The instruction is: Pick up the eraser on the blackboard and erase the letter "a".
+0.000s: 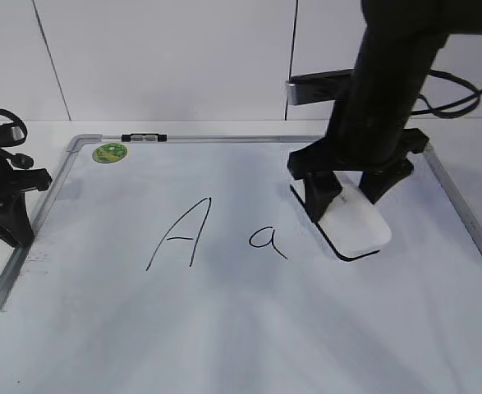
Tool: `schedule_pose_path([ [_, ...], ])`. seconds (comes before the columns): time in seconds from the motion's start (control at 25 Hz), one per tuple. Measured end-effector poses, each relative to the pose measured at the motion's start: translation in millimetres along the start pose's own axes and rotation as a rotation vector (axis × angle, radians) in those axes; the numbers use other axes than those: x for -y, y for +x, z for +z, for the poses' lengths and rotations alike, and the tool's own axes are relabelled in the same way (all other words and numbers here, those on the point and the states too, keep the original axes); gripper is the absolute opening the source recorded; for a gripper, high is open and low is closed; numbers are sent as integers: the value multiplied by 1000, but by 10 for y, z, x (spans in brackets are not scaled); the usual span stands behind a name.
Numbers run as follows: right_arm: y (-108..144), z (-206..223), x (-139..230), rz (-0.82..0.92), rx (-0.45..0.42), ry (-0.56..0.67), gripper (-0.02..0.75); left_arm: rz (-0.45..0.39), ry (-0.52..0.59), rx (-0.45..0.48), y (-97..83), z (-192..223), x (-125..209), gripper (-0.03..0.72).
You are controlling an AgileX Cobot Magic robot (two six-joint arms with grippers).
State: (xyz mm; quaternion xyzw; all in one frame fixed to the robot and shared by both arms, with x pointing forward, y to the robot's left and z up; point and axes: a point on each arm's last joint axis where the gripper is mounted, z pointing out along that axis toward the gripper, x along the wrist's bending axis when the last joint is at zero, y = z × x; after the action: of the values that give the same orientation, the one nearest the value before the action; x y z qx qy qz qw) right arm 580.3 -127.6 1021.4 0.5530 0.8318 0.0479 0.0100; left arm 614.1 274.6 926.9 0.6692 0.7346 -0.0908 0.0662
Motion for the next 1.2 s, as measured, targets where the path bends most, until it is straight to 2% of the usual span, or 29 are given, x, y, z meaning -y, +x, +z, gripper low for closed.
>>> schedule_pose_path([
  [0.2, 241, 215, -109, -74, 28, 33, 546, 1, 0, 1, -1, 0, 0, 41],
  [0.48, 259, 523, -164, -87, 49, 102, 546, 0, 0, 3, -3, 0, 0, 41],
  [0.76, 272, 612, -298, -81, 51, 89, 546, -2, 0, 6, -5, 0, 0, 41],
  [1.2, 274, 694, -316, -78, 51, 107, 546, -4, -4, 9, -8, 0, -4, 41],
])
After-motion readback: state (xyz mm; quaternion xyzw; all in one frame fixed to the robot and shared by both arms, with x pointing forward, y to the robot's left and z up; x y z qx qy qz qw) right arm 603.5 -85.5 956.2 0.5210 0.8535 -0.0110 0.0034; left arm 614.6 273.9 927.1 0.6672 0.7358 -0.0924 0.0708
